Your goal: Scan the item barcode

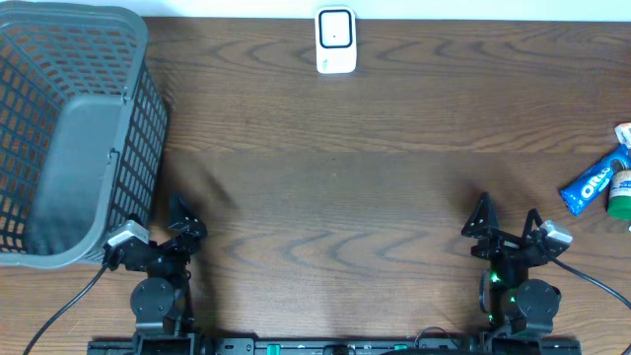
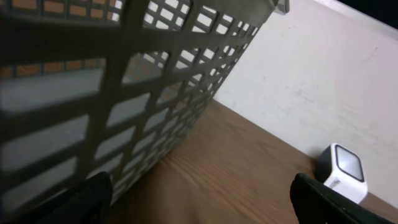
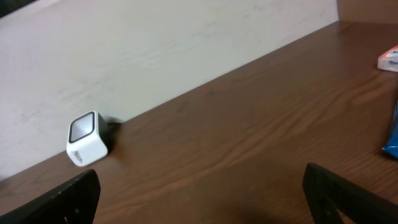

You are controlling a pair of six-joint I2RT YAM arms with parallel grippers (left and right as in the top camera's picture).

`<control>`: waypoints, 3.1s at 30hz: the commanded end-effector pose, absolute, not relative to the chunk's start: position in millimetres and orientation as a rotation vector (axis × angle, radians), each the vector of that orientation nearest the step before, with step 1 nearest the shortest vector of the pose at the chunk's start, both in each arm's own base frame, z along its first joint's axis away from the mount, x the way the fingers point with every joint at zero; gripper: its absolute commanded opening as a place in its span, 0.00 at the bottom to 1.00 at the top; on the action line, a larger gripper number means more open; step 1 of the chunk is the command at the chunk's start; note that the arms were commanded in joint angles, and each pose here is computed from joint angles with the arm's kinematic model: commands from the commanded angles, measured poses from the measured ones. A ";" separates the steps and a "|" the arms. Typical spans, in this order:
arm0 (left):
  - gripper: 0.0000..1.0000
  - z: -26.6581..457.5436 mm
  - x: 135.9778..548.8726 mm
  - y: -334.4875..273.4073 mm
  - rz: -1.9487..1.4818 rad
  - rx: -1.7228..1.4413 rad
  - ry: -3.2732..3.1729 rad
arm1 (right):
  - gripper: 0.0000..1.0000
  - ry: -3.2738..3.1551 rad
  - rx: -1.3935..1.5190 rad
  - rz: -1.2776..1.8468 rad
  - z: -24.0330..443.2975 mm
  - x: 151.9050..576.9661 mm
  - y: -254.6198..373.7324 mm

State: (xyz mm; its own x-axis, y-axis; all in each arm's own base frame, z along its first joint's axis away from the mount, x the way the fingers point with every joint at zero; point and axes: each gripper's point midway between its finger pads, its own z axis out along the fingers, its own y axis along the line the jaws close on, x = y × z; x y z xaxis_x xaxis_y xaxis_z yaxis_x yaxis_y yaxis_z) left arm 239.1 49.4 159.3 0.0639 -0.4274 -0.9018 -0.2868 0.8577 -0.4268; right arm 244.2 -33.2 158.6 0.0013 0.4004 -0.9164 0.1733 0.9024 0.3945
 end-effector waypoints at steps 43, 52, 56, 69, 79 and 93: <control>0.92 139.5 240.0 39.8 -0.033 -0.417 1.661 | 0.99 1.578 0.446 0.187 158.8 244.2 -31.4; 0.92 139.5 240.0 39.6 -0.039 -0.422 1.660 | 0.99 1.577 0.446 0.187 158.9 244.2 -31.4; 0.91 139.4 240.2 38.8 0.002 -0.367 1.673 | 0.99 1.577 0.446 0.187 158.9 244.2 -31.4; 0.91 136.5 243.0 17.9 0.104 -0.040 1.726 | 0.99 1.578 0.446 0.187 158.8 244.2 -31.4; 0.91 136.4 242.9 19.6 0.109 -0.046 1.727 | 0.99 1.578 0.446 0.187 158.7 244.2 -31.4; 0.91 136.3 242.9 19.6 0.109 -0.046 1.727 | 0.99 1.578 0.446 0.187 158.7 244.2 -31.3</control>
